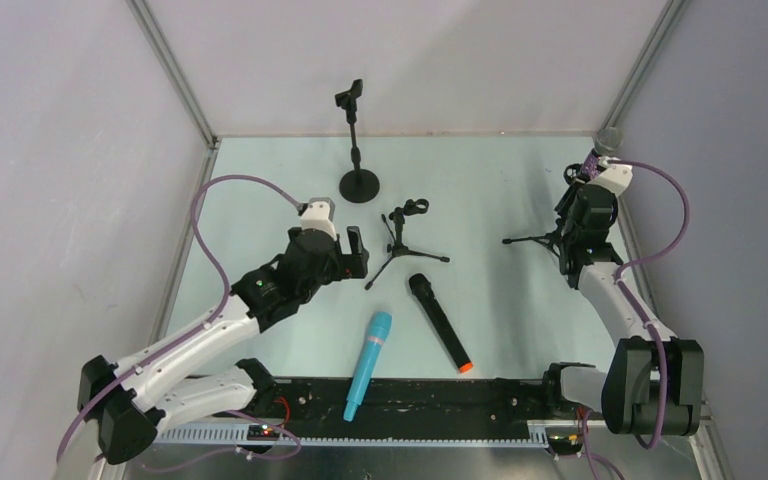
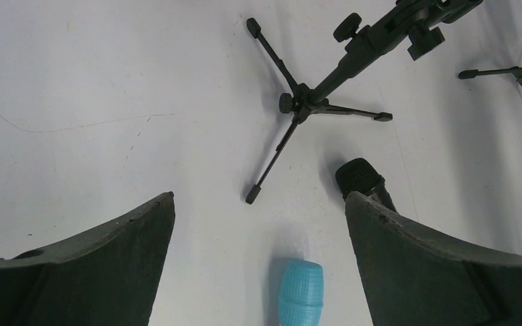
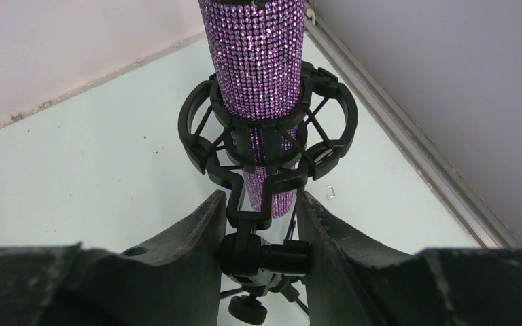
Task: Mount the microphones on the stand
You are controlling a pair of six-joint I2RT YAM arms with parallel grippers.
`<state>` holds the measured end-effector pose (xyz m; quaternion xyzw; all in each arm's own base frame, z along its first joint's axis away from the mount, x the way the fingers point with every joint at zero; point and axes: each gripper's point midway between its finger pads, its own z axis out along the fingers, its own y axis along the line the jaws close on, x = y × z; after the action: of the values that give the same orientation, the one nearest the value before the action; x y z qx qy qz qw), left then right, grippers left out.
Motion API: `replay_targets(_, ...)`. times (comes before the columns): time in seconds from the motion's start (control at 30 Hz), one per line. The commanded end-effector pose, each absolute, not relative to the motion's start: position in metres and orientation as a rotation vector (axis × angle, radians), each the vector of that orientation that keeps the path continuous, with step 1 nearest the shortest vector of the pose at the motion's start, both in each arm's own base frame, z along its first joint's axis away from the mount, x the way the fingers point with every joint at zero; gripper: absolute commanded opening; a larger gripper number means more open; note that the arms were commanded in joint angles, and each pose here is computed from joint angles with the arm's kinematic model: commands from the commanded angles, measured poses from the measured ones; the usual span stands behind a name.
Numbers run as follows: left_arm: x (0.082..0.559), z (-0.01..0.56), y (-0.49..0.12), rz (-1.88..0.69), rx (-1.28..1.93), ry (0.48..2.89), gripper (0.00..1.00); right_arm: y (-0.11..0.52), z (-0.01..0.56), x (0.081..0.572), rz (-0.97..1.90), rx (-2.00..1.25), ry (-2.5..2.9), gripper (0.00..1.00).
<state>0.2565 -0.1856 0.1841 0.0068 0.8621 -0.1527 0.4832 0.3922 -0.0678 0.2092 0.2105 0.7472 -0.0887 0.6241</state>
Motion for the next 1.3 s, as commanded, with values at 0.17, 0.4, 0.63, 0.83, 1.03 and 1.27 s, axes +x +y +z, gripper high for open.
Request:
replay_targets(0.17,0.257,0.198,-0.188,-0.409,0.004,2.051,0.98,-0.071,0.219,0.393,-0.232,0.529,1.643,0.41)
replay_targets(0.4,0.257,0.201,-0.186,-0.407,0.006,2.041,0.98,-0.071,0.216,0.391,-0.23,0.543,1.654,0.79)
replay_targets(0.63,0.256,0.21,-0.182,-0.418,-0.007,2.01,0.98,-0.054,0.211,0.388,-0.199,0.513,1.69,0.97)
replay_targets(0.83,0.255,0.214,-0.18,-0.411,0.012,1.996,0.98,-0.037,0.218,0.378,-0.193,0.452,1.712,1.0)
replay_targets(1.03,0.255,0.214,-0.179,-0.4,0.023,1.993,0.98,-0.018,0.233,0.356,-0.208,0.358,1.724,0.99)
replay_targets(1.27,0.257,0.223,-0.173,-0.387,-0.002,1.961,0.98,-0.004,0.286,0.329,-0.158,0.296,1.605,1.0)
